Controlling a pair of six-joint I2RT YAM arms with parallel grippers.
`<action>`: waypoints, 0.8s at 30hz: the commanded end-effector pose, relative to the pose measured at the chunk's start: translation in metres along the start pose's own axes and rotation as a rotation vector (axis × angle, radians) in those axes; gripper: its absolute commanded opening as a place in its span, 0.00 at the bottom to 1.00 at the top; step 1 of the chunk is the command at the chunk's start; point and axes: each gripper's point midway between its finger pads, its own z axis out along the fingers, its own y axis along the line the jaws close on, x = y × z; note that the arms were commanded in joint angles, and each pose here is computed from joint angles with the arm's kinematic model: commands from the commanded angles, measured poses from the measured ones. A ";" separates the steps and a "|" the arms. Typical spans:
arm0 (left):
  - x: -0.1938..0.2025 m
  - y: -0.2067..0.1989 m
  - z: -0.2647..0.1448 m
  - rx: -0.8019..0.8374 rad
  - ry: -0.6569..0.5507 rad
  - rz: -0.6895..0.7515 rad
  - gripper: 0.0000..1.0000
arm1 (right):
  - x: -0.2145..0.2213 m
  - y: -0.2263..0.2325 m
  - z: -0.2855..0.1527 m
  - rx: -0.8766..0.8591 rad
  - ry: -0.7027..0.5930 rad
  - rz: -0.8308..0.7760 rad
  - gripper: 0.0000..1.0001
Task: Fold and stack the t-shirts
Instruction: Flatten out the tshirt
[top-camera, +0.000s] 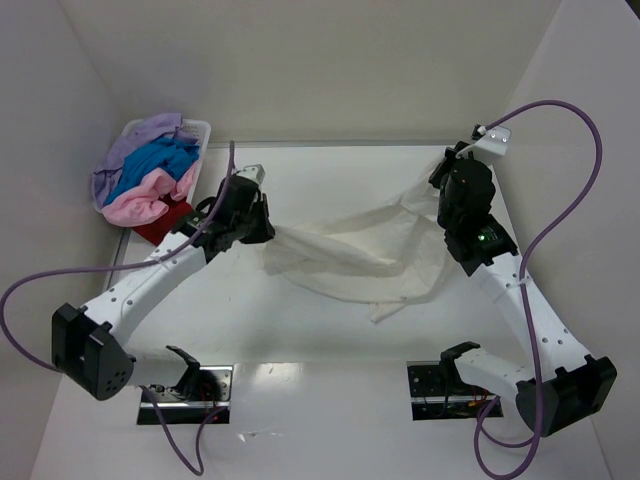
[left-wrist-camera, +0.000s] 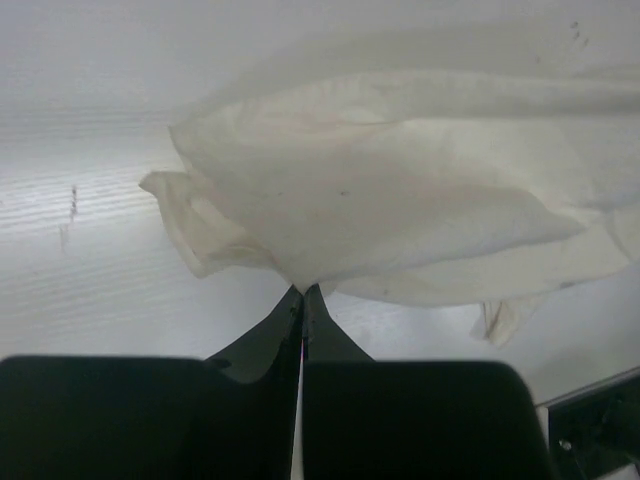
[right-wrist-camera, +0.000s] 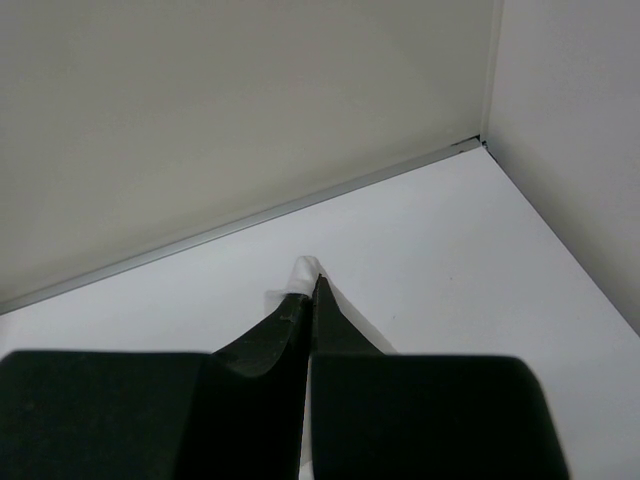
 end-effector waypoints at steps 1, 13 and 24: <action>0.008 0.020 0.026 -0.044 0.066 0.009 0.00 | -0.030 0.001 -0.003 0.000 -0.086 0.077 0.00; -0.009 0.026 0.078 -0.005 0.101 0.020 0.02 | -0.018 -0.009 -0.001 0.036 -0.071 0.042 0.00; 0.025 0.020 0.086 0.099 0.190 0.052 0.71 | -0.015 -0.010 0.002 0.045 -0.073 0.042 0.00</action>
